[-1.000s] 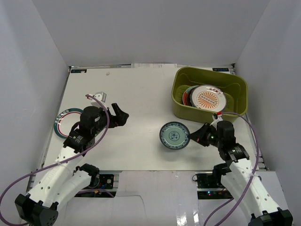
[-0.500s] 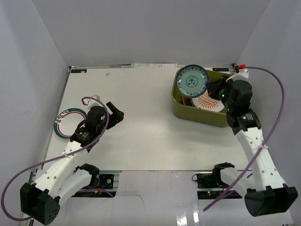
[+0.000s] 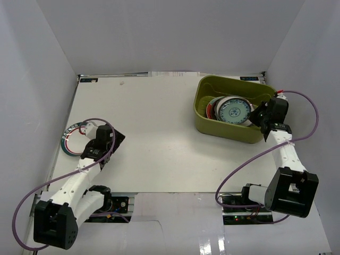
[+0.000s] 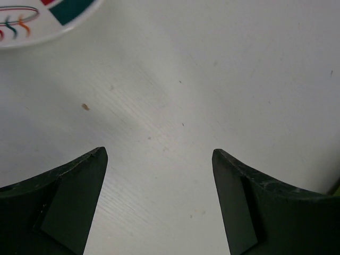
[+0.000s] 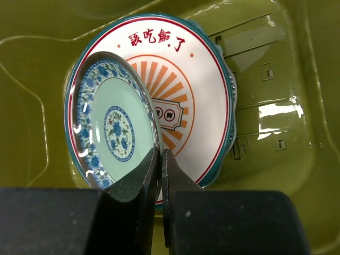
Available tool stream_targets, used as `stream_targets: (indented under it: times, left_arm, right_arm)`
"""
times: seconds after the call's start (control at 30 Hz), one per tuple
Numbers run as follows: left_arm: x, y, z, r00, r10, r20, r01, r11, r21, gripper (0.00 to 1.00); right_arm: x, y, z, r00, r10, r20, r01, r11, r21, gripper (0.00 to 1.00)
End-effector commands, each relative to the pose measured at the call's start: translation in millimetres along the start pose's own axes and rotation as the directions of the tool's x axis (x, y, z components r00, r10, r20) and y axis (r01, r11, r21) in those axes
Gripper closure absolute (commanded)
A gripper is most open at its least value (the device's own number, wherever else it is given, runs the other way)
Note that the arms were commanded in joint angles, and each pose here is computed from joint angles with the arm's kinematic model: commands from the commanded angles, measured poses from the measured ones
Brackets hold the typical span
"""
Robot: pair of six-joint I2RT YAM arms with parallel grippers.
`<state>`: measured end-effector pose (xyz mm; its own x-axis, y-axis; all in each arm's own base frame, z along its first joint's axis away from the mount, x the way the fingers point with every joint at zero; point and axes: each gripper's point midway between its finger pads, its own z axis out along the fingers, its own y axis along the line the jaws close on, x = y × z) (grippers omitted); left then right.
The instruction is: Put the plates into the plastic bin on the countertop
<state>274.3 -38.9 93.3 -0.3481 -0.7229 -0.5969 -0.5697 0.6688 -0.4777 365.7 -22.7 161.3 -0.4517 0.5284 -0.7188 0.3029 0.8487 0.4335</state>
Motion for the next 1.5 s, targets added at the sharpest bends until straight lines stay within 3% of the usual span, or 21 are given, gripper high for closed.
stream_targets:
  times: [0.0, 0.1, 0.17, 0.2, 0.3, 0.37, 0.67, 0.83, 1.17, 1.3, 1.33, 1.47]
  left_arm:
    - [-13, 23, 5, 0.996, -0.080, 0.037, 0.082, 0.994, -0.069, 0.10]
    - [-24, 40, 6, 0.988, -0.144, 0.062, 0.150, 0.983, -0.104, 0.09]
    - [-31, 51, 6, 0.981, -0.178, 0.080, 0.187, 0.974, -0.126, 0.08]
    - [-34, 60, 7, 0.974, -0.206, 0.089, 0.217, 0.966, -0.142, 0.07]
    - [-34, 80, 9, 0.961, -0.259, 0.097, 0.274, 0.943, -0.190, 0.05]
    - [-36, 93, 11, 0.944, -0.307, 0.118, 0.327, 0.919, -0.220, 0.02]
    - [-55, 118, 25, 0.863, -0.450, 0.229, 0.498, 0.834, -0.238, 0.02]
    - [-65, 127, 38, 0.801, -0.529, 0.280, 0.589, 0.780, -0.210, 0.04]
    - [-54, 152, 70, 0.762, -0.581, 0.286, 0.644, 0.726, -0.241, 0.21]
    - [-49, 153, 81, 0.765, -0.592, 0.253, 0.642, 0.731, -0.232, 0.47]
    - [-50, 151, 83, 0.771, -0.587, 0.247, 0.635, 0.742, -0.217, 0.60]
    - [-52, 142, 82, 0.785, -0.578, 0.223, 0.615, 0.768, -0.177, 0.85]
  right_arm:
    - [-29, 18, -1, 0.995, -0.002, 0.103, 0.011, 0.996, -0.086, 0.92]
    - [-28, 14, 0, 0.995, 0.001, 0.101, 0.006, 0.997, -0.075, 0.88]
    - [-26, 17, -1, 0.996, -0.001, 0.093, 0.010, 0.996, -0.093, 0.69]
    - [-26, 17, -2, 0.996, -0.002, 0.092, 0.010, 0.995, -0.095, 0.46]
    - [-33, 24, -14, 0.992, -0.008, 0.126, 0.023, 0.993, -0.118, 0.13]
    - [-39, 39, -29, 0.989, -0.019, 0.147, 0.046, 0.982, -0.182, 0.03]
    - [-31, 107, -92, 0.976, -0.081, 0.204, 0.167, 0.876, -0.453, 0.00]
    - [-11, 141, -108, 0.967, -0.150, 0.207, 0.244, 0.787, -0.567, 0.07]
    - [35, 165, -114, 0.960, -0.229, 0.164, 0.280, 0.704, -0.653, 0.09]
    - [48, 168, -116, 0.958, -0.246, 0.145, 0.278, 0.690, -0.668, 0.10]
    - [50, 168, -116, 0.958, -0.249, 0.144, 0.280, 0.688, -0.670, 0.10]
    - [52, 174, -123, 0.958, -0.248, 0.143, 0.276, 0.670, -0.689, 0.10]
